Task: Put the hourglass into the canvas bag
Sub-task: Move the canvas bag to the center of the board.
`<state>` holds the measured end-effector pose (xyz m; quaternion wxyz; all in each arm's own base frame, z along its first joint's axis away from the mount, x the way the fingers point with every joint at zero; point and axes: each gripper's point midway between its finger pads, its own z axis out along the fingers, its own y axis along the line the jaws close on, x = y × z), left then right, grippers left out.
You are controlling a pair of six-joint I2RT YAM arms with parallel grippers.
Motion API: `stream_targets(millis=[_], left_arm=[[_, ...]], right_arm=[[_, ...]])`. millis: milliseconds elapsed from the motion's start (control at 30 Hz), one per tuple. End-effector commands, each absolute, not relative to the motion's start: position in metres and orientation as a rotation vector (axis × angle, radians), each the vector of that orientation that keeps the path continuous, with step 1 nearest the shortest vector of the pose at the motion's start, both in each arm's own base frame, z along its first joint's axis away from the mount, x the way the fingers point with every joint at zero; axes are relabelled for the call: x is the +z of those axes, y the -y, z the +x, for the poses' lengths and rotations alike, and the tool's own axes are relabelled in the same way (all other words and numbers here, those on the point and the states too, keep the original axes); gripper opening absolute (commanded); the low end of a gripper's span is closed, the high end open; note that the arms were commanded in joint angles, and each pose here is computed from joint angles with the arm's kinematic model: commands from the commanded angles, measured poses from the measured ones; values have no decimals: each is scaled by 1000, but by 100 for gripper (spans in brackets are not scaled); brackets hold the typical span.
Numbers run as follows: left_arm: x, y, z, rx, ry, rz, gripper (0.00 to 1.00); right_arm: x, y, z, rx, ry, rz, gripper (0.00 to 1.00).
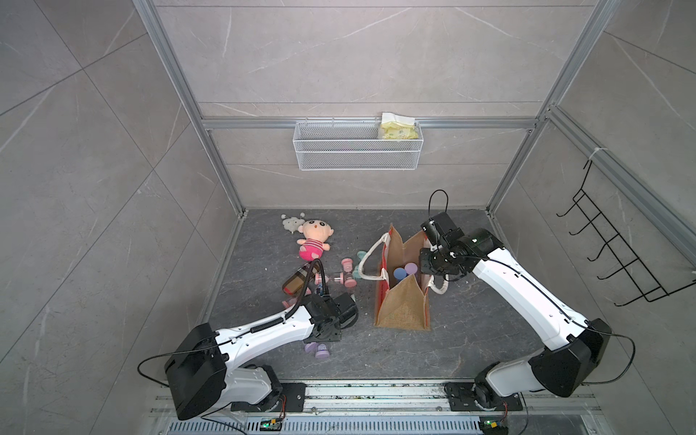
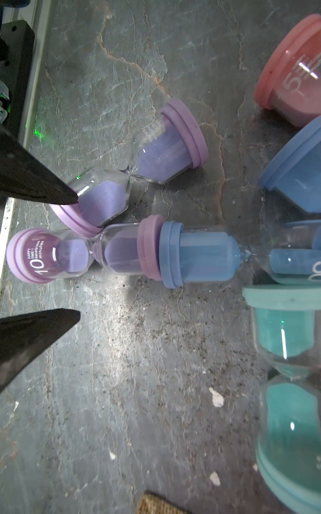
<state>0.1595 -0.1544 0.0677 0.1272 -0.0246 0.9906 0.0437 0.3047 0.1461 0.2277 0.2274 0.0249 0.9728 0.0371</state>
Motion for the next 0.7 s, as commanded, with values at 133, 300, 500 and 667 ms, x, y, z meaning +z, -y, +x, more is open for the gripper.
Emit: stream_targets(millis=[133,300,500,667], left_arm=[[56,151,174,173,-2851,-145,64],[43,160,179,94,-2860,-162,63],[25,162,186,51,-2879,-201,57],[13,163,191,50,-2894,-223,51]], right_arm=[[232,-146,298,153,-2661,50,0],[232,-146,298,150,-2661,53,0],[229,-145,298,142,-2667,56,0],[227,-145,297,142,-2670,56,0]])
